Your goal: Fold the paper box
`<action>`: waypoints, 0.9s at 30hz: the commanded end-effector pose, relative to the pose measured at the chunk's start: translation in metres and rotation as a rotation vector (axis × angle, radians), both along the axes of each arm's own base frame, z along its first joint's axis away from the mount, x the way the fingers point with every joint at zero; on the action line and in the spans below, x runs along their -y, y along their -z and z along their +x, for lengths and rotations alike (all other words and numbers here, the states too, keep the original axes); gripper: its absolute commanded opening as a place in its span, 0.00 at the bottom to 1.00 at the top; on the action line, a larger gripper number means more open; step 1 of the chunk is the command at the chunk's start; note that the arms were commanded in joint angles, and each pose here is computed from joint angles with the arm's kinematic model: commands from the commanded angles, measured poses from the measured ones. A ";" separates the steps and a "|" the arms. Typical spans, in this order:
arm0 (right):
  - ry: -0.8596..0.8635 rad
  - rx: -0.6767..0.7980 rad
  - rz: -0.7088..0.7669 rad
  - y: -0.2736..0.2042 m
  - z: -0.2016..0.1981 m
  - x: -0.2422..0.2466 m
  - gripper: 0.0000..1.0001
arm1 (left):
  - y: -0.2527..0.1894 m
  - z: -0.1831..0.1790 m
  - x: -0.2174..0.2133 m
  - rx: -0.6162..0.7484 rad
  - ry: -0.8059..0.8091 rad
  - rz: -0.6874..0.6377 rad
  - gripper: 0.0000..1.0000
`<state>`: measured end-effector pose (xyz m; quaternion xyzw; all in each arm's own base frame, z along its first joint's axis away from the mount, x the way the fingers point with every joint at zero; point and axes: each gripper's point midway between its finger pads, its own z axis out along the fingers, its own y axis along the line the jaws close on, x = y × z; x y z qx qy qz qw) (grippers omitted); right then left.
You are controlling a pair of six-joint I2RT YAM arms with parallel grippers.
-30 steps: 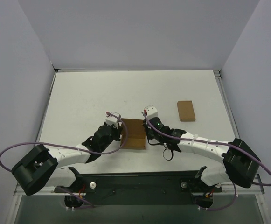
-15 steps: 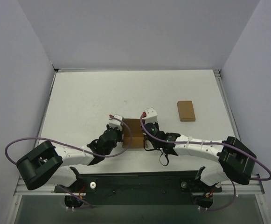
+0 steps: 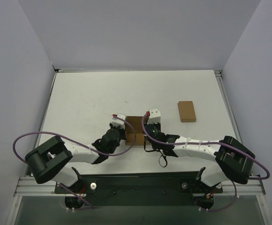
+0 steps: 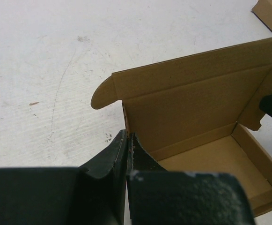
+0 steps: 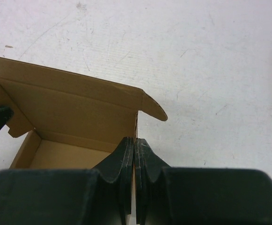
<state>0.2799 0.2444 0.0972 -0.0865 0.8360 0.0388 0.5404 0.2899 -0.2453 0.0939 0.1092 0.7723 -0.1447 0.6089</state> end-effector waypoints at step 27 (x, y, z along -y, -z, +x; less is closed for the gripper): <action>-0.037 -0.069 0.241 0.007 -0.044 -0.031 0.00 | -0.006 -0.047 0.047 0.015 0.156 -0.184 0.00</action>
